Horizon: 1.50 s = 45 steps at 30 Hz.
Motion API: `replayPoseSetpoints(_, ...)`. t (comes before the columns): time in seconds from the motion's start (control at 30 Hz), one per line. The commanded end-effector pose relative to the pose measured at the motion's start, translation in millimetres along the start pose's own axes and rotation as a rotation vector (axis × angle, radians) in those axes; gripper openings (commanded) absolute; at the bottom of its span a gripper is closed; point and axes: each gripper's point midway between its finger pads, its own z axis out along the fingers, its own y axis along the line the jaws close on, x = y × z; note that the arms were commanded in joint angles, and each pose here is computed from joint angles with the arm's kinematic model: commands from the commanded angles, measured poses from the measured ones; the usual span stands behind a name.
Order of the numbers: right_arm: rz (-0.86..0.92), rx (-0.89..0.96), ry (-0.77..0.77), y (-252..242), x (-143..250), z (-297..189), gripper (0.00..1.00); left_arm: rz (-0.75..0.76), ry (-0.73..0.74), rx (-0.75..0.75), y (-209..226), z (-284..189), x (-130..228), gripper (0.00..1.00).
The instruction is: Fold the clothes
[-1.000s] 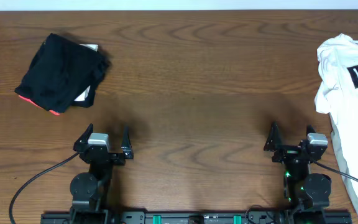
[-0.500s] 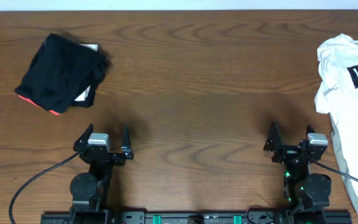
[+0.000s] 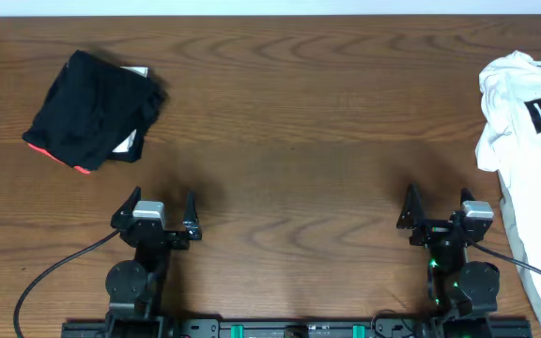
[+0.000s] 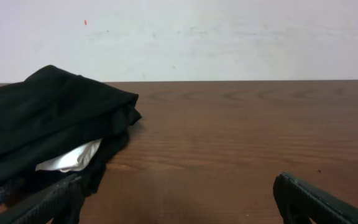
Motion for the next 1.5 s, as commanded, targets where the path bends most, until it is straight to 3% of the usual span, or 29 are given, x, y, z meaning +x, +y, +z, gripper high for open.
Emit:
replayPoseSetpoints(0.0, -0.018, -0.006, 0.004, 1.7, 1.4, -0.2, 0.99, 0.013, 0.041, 0.008, -1.3, 0.4, 13.5, 0.98)
replayPoseSetpoints(1.03, -0.019, -0.003, 0.003, 1.3, 1.3, -0.2, 0.99, 0.013, 0.044, 0.008, -1.2, 0.5, 14.2, 0.98)
replayPoseSetpoints(1.27, -0.008, 0.066, -0.062, -9.8, -14.4, -1.2, 0.99, 0.013, 0.044, 0.008, -1.2, 0.5, 14.2, 0.98)
replayPoseSetpoints(1.47, -0.009, 0.134, 0.037, -18.0, -20.8, -10.7, 0.99, 0.013, 0.044, 0.008, -1.2, 0.5, 14.2, 0.98)
